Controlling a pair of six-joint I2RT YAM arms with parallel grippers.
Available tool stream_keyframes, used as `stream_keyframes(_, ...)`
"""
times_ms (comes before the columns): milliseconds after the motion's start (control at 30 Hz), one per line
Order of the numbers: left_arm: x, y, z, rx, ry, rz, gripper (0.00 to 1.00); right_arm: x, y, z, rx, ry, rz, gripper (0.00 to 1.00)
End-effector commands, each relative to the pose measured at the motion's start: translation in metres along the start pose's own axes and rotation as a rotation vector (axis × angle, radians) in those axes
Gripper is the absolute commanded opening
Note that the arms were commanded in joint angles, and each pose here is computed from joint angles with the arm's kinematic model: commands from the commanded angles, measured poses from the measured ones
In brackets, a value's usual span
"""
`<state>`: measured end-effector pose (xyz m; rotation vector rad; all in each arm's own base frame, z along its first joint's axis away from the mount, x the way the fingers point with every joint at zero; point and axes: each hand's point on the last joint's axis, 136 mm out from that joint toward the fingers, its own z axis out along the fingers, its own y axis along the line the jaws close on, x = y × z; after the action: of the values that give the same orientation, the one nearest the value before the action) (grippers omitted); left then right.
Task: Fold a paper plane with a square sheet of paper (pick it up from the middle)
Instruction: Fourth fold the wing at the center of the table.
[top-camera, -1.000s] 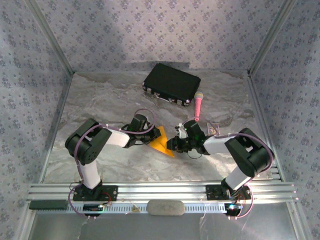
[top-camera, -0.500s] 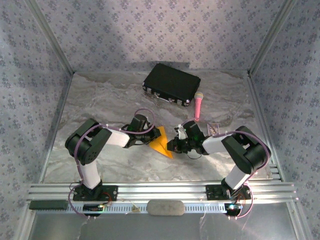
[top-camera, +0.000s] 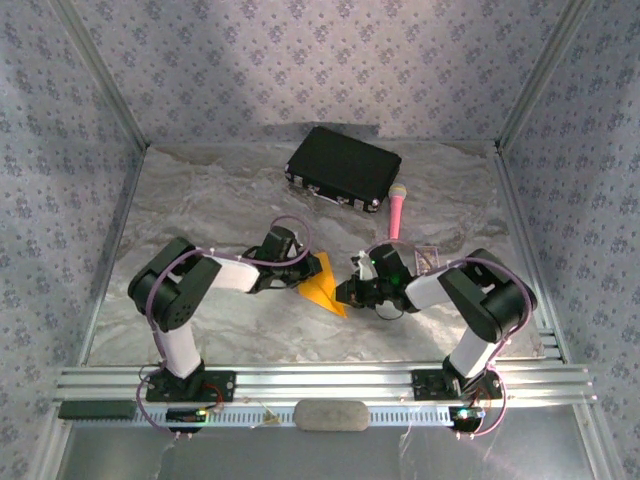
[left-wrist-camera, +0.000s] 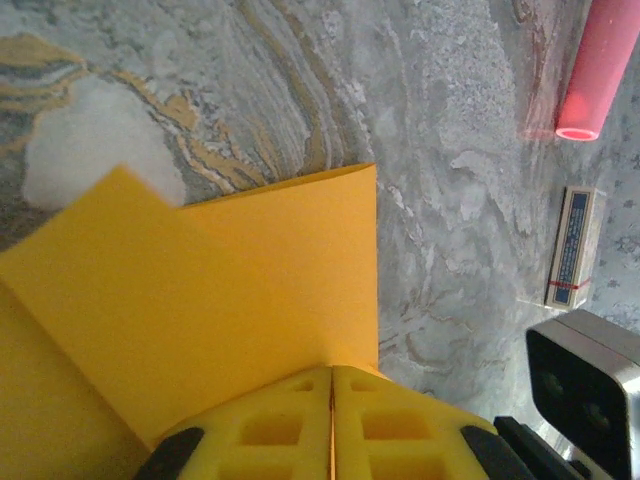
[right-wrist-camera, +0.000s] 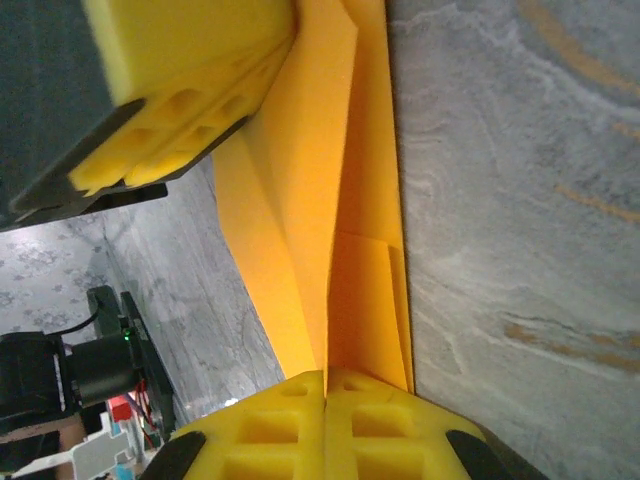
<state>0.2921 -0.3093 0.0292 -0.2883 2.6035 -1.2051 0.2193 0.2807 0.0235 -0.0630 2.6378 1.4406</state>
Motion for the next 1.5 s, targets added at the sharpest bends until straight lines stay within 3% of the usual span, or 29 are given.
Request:
stream_keyframes(0, -0.006, -0.022, -0.013, 0.026, -0.011, 0.064, 0.12, 0.008, -0.013, 0.001, 0.014, 0.018, 0.075, 0.03)
stream_keyframes(333, 0.017, -0.042, -0.019, 0.048, 0.031, 0.112, 0.10, 0.008, -0.014, 0.002, 0.020, 0.039, 0.114, 0.01)
stream_keyframes(900, 0.029, -0.006, 0.012, -0.034, 0.061, 0.047, 0.05, 0.009, -0.018, 0.004, 0.008, 0.057, 0.144, 0.01)
stream_keyframes(1200, 0.033, 0.023, 0.011, -0.131, 0.055, 0.006, 0.01, 0.010, -0.019, 0.004, 0.011, 0.066, 0.149, 0.02)
stream_keyframes(1467, 0.034, 0.028, 0.009, -0.140, 0.056, 0.001, 0.00, 0.007, -0.008, 0.000, 0.006, 0.067, 0.120, 0.09)
